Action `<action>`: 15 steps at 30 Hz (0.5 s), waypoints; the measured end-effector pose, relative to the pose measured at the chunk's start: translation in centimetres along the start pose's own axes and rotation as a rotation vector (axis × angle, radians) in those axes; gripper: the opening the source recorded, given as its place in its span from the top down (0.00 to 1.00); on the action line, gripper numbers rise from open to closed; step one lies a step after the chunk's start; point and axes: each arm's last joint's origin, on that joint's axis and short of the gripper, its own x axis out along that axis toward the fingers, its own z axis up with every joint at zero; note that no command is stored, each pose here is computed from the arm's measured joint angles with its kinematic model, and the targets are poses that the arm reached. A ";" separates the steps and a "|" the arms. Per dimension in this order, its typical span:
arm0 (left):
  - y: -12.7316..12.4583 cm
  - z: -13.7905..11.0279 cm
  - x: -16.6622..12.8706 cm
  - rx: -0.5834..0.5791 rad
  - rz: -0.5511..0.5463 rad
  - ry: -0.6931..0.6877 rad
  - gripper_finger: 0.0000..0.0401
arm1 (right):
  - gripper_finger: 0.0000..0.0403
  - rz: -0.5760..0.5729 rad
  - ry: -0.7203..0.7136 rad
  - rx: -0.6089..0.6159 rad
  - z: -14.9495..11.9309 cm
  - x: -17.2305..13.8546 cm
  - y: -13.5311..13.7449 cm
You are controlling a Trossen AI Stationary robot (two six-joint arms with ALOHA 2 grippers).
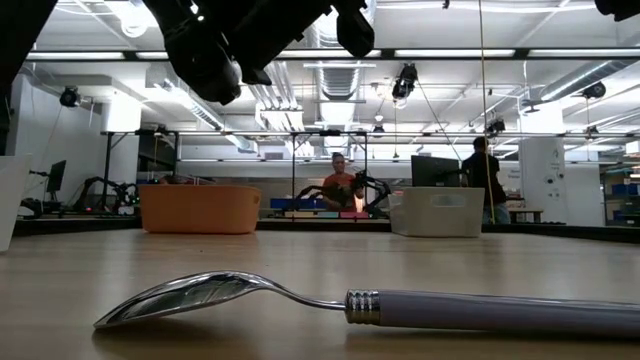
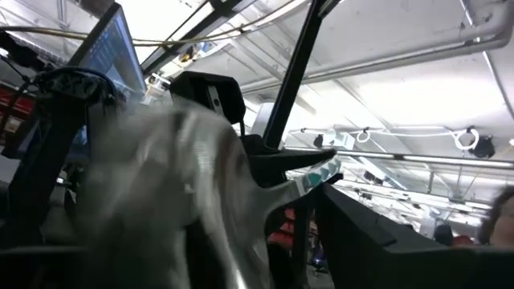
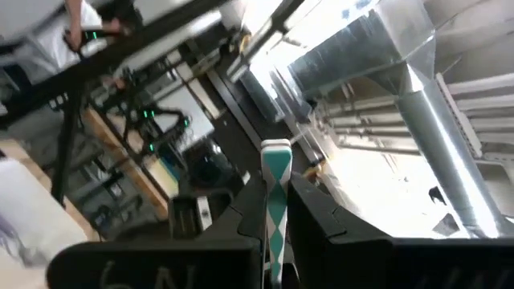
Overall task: Sort silverware by color (type)
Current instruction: Put the blue patterned spoon into the orange bin
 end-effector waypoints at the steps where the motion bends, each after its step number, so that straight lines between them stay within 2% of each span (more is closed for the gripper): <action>1: 0.0 0.1 0.0 -0.005 -0.001 -0.001 0.71 | 0.95 0.006 0.017 -0.009 -0.1 0.0 0.1; 10: 0.0 0.1 0.0 -0.010 -0.038 0.034 0.65 | 0.95 0.059 0.067 -0.042 -0.5 0.0 0.7; 15: 0.1 0.7 -0.1 -0.001 -0.031 0.013 0.64 | 0.95 0.131 0.111 -0.069 -1.0 -0.2 1.4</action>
